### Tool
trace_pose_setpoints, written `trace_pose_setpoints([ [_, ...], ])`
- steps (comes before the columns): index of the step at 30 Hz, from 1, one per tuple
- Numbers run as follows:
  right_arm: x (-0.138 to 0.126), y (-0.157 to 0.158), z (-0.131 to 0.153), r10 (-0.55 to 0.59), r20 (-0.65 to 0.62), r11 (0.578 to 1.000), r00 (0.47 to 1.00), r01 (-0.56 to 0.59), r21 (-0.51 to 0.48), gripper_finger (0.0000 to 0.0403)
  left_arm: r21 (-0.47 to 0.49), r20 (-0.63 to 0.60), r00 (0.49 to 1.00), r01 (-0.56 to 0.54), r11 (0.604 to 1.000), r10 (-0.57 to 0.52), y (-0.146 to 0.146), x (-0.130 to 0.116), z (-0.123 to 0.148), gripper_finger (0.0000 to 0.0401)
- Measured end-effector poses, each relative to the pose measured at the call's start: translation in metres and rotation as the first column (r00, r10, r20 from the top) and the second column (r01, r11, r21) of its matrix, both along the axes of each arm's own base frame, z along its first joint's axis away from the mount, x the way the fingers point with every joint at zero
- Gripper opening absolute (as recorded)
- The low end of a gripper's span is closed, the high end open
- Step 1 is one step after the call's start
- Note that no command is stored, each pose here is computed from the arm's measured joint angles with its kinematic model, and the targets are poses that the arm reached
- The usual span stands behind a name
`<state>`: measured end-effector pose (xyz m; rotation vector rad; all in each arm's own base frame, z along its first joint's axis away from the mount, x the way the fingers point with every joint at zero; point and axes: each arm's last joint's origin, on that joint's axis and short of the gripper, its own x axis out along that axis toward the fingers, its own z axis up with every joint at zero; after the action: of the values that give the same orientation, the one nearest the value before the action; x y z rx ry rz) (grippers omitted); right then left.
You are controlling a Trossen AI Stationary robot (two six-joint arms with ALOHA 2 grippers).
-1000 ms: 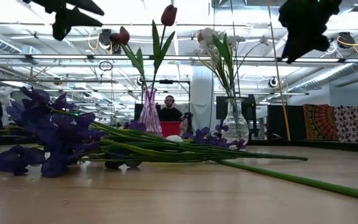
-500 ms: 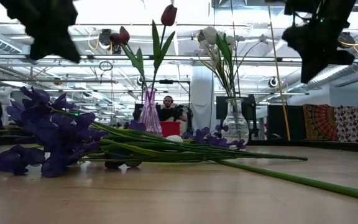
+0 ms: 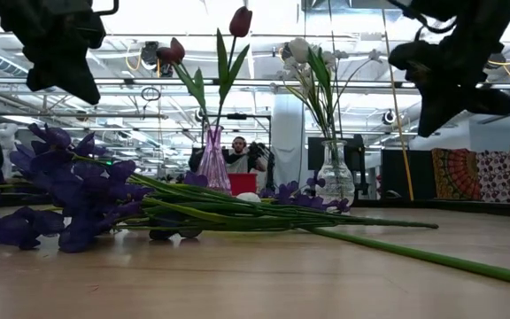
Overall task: Sort flowers into vase by color
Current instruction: Put the top purple flowers into the transparent purple vase
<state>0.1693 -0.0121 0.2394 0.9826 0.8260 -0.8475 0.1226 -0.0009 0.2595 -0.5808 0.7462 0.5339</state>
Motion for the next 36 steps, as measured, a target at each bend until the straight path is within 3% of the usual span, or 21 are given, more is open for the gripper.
trace_pose_setpoints([
  [12, 0.031, 0.061, -0.032, 0.051, -0.05, 0.996, 0.997, -0.047, 0.074, 0.0, 0.032, -0.023, 0.999, 0.03, 0.999, -0.03, -0.001, 0.016, -0.004, 0.0055],
  [20, 0.029, 0.079, -0.038, 0.071, -0.064, 0.994, 0.995, -0.065, 0.093, 0.0, 0.13, -0.087, 0.991, 0.114, 0.985, -0.103, -0.002, 0.041, -0.014, 0.0135],
  [22, 0.028, 0.08, -0.038, 0.08, -0.072, 0.993, 0.994, -0.073, 0.089, 0.0, 0.149, -0.087, 0.992, 0.105, 0.983, -0.093, -0.002, 0.049, -0.018, 0.0152],
  [24, 0.027, 0.079, -0.038, 0.097, -0.088, 0.993, 0.991, -0.09, 0.078, 0.0, 0.106, -0.095, 0.989, 0.125, 0.987, -0.115, -0.005, 0.057, -0.023, 0.0158],
  [27, 0.025, 0.078, -0.039, 0.123, -0.117, 0.991, 0.985, -0.117, 0.06, 0.0, 0.065, -0.082, 0.988, 0.139, 0.988, -0.134, -0.012, 0.072, -0.031, 0.0156],
  [36, 0.023, 0.078, -0.039, 0.201, -0.151, 0.98, 0.968, -0.199, 0.031, 0.0, 0.082, -0.141, 0.974, 0.191, 0.978, -0.178, -0.035, 0.137, -0.053, 0.0143],
])
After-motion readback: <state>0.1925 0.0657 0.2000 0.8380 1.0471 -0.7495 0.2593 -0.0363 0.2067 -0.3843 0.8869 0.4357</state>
